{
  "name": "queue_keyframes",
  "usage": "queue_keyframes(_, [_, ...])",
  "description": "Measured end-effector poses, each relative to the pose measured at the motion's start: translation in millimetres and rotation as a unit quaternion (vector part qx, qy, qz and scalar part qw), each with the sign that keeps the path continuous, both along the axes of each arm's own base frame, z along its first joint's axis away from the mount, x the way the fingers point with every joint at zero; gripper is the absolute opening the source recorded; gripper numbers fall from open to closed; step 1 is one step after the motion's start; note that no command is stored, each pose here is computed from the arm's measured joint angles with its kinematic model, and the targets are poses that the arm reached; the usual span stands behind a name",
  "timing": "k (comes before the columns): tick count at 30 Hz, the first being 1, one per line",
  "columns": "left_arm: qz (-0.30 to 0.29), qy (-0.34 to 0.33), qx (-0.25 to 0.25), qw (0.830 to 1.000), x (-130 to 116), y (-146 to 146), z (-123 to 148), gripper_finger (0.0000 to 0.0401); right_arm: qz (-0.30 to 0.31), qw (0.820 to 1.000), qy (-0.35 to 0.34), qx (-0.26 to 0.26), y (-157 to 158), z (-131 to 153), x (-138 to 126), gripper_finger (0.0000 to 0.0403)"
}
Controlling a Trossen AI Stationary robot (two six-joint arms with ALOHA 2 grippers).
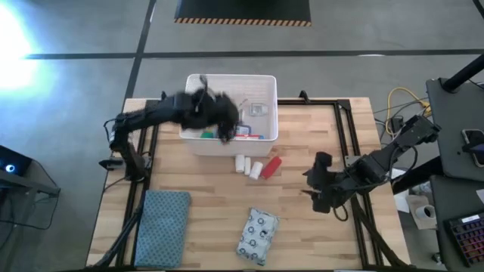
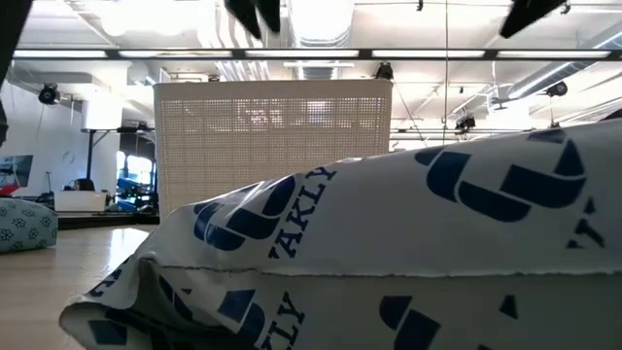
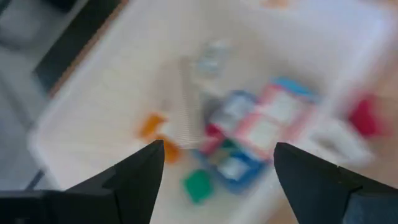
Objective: Pick & place medical supplies in basket/bin
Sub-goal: Put the red bandage into the white bin
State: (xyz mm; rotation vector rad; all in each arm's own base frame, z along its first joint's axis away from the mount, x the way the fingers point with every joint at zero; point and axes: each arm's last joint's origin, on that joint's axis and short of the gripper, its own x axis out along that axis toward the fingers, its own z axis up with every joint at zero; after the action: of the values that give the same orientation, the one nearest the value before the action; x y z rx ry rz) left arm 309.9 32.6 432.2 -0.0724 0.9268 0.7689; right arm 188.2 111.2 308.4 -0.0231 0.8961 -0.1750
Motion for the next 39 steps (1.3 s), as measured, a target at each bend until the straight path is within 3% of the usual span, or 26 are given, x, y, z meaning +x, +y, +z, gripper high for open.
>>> queue_keyframes(4, [-0.047,-0.053,-0.022,0.997,-3,-74,2,0.0280,0.088,0.992,0.023,-0.085,3,-15,24,0.0249])
queue_keyframes(7, [-0.032,-0.126,-0.041,0.991,-11,-125,-1,0.0280,0.132,0.979,0.069,-0.140,-2,-32,44,0.0249])
queue_keyframes(10, [-0.007,-0.199,-0.050,0.979,-21,-167,-10,0.0280,0.169,0.967,0.131,-0.136,-16,-51,63,0.0249])
queue_keyframes(14, [0.039,-0.268,-0.072,0.960,-33,-203,-33,0.0280,0.192,0.954,0.189,-0.129,-37,-77,87,0.0249])
queue_keyframes(22, [0.138,-0.328,-0.139,0.924,-44,-232,-93,0.0280,0.275,0.913,0.239,-0.184,-56,-121,122,0.0246])
queue_keyframes(27, [0.159,-0.345,-0.166,0.910,-43,-238,-110,0.0281,0.303,0.891,0.275,-0.195,-59,-145,132,0.0246])
queue_keyframes(33, [0.161,-0.354,-0.177,0.904,-42,-239,-111,0.0281,0.289,0.897,0.263,-0.208,-60,-148,141,0.0245])
queue_keyframes(39, [0.152,-0.354,-0.172,0.907,-41,-239,-106,0.0281,0.279,0.913,0.217,-0.205,-61,-135,152,0.0244])
